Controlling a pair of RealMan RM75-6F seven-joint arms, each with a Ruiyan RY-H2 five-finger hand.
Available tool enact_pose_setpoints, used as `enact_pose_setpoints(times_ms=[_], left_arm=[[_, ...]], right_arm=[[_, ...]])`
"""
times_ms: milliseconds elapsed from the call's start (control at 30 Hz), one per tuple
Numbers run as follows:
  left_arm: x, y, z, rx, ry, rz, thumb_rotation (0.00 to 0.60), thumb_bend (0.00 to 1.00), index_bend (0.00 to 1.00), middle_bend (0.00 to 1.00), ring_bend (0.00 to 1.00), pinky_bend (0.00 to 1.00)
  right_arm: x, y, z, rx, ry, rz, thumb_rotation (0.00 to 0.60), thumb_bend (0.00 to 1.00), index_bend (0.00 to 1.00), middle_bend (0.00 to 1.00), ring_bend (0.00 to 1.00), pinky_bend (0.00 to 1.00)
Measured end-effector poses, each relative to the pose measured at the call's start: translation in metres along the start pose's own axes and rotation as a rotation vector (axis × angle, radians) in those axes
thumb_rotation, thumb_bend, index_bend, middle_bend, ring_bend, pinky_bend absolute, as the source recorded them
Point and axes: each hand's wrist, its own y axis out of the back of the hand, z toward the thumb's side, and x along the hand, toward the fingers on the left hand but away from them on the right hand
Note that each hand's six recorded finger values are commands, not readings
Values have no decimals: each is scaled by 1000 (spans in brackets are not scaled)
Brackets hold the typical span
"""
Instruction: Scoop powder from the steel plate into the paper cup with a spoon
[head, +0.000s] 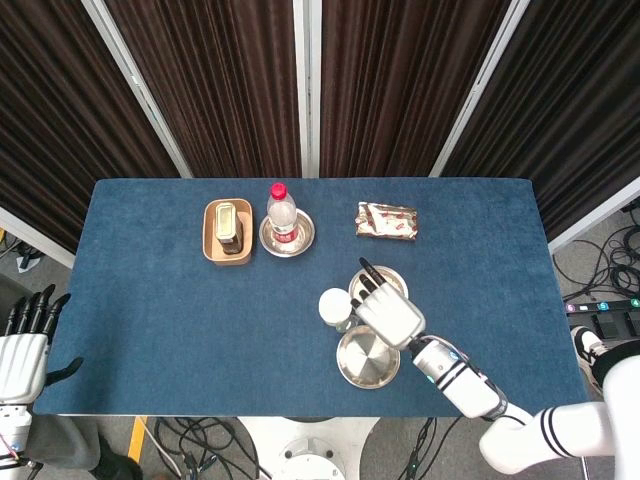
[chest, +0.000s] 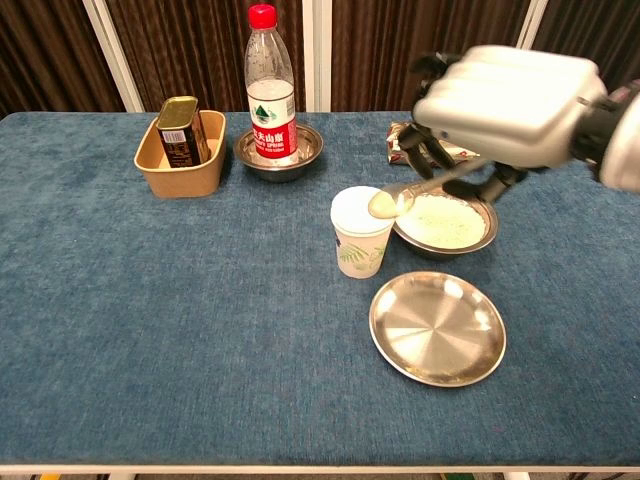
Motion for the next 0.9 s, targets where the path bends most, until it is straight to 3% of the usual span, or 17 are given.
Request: enact_pose_setpoints(times_ms=[100,233,467,900], left_arm=[[-1,2,2,2,-3,4,600,135,157,105,61,55],[-4,3,2,3,0,4,600,135,157,105,61,54],[-9,2,-2,-9,11,-1,600,135,157,105,61,55],[-9,-2,-5,-18,15,-3,600,135,157,105,61,55]], right_arm=[[19,-16,0,-124,16,-22,600,303,585,554,195,0],[34,-43,3,-184,26,-33,600,292,580,553,178,0],[45,-83,20,-171,13,-30,600,271,558,539,152,0],[33,-109,43,-156,-1,3,600,238,448,459,91,0]])
